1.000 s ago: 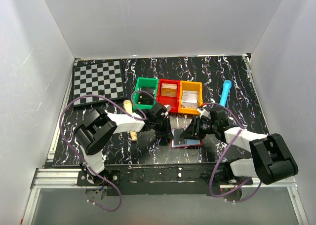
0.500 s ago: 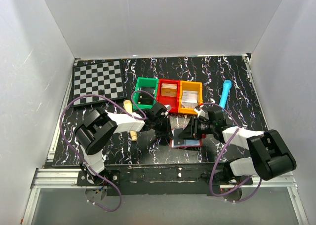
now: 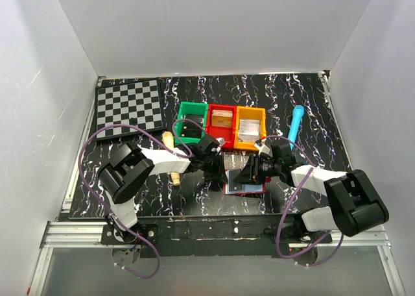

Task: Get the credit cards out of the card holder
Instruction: Remove the credit card from the card holder.

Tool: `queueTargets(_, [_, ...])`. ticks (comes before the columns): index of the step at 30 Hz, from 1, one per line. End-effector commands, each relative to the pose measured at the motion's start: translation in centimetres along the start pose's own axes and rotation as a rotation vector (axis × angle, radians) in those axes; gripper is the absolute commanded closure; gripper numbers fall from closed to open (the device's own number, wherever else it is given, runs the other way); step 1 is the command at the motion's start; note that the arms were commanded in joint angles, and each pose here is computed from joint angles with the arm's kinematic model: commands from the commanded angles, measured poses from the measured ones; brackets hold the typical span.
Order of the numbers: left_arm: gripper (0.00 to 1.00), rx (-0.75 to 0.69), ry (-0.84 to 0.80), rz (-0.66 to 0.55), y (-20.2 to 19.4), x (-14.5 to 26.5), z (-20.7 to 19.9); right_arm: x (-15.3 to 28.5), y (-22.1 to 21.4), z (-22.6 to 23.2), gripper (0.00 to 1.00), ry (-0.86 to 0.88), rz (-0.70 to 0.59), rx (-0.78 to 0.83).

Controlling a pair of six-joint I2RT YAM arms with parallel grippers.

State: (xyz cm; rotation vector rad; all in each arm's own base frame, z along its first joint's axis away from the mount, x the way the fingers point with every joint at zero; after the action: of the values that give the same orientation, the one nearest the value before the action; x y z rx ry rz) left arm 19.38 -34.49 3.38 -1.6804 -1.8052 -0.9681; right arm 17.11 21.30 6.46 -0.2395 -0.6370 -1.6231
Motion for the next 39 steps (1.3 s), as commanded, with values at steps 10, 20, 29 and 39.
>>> queueTargets(10, [1.00,-0.004,0.139,0.037,-1.6,-1.1,3.6,0.4,1.1,1.7,0.61,0.025,-0.019,0.067])
queueTargets(20, [1.00,0.010,0.163,0.035,-1.7,-1.0,4.1,1.5,1.0,2.0,0.61,-0.018,-0.038,0.098])
queueTargets(29, [1.00,0.022,0.170,0.036,-1.9,-1.0,4.5,2.0,0.6,1.5,0.62,-0.036,-0.047,0.093])
queueTargets(39, [1.00,0.024,0.163,0.032,-1.8,-0.9,4.5,2.5,0.8,1.5,0.62,-0.048,-0.063,0.102])
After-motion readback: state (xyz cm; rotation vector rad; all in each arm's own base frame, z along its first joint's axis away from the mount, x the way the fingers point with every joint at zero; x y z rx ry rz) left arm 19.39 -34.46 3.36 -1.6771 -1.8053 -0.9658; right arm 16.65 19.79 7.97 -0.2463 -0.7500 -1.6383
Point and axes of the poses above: each gripper's point midway between its finger pads, its own x axis back along the fingers, its own z axis along the line the jaws close on, y = z × x, the point moved 2 cm from there along x, back along the fingers, and after that the axes turned 6 degrees about x, right-handed, at the moved point
